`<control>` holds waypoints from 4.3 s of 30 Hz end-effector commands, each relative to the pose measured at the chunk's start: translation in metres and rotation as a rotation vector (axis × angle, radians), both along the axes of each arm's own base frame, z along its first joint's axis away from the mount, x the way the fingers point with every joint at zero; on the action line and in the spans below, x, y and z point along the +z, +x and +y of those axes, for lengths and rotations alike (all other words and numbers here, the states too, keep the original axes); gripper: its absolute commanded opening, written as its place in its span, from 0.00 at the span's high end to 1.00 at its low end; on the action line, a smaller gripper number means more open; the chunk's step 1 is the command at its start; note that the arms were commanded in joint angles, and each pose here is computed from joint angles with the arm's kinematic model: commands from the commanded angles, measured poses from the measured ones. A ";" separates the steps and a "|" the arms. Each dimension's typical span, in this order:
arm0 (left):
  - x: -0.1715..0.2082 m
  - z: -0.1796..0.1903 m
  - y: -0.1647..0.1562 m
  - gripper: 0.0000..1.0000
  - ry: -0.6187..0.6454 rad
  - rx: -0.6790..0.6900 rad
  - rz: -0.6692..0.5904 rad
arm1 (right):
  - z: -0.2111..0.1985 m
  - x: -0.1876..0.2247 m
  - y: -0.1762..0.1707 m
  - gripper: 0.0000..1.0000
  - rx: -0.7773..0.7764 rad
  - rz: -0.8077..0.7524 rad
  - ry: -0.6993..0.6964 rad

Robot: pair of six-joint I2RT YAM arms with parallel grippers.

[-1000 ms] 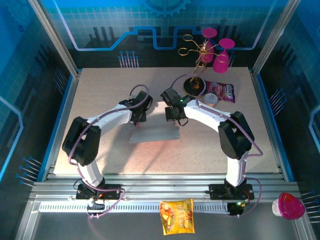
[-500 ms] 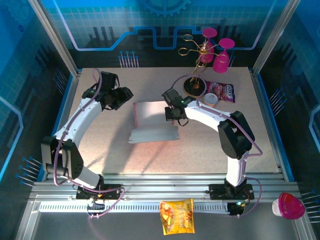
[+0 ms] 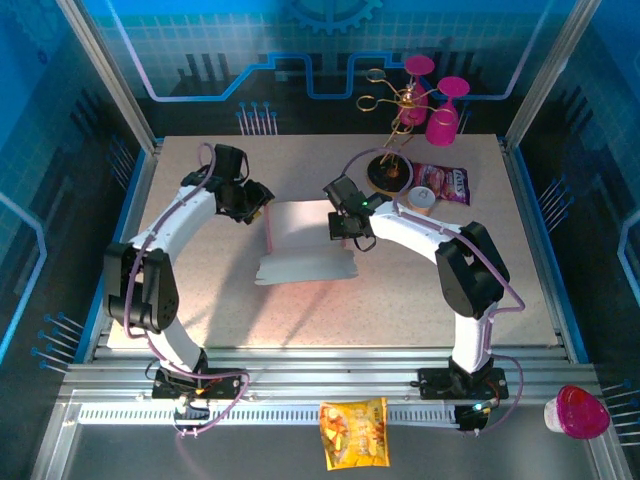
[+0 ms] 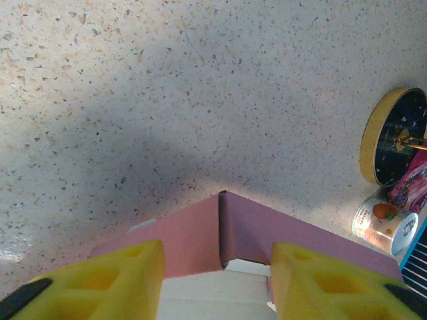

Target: Fold the paper box

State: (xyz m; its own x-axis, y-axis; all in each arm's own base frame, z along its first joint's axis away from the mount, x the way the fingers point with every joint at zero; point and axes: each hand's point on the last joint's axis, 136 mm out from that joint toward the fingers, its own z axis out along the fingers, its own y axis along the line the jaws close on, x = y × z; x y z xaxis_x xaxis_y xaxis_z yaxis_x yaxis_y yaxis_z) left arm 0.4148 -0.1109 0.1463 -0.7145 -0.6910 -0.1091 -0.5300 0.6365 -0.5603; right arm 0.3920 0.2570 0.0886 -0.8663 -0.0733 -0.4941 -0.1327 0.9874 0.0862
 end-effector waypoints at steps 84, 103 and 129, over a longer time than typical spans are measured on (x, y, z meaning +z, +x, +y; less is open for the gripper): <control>0.083 -0.015 -0.110 0.40 0.329 -0.071 -0.017 | 0.021 -0.046 -0.108 0.53 -1.147 0.852 0.519; 0.089 0.003 -0.077 0.43 0.252 -0.039 -0.079 | 0.029 0.123 -0.037 0.32 -0.086 0.131 0.421; 0.023 0.047 -0.111 0.51 0.100 0.059 0.055 | 0.101 0.095 -0.059 0.73 0.291 0.250 0.169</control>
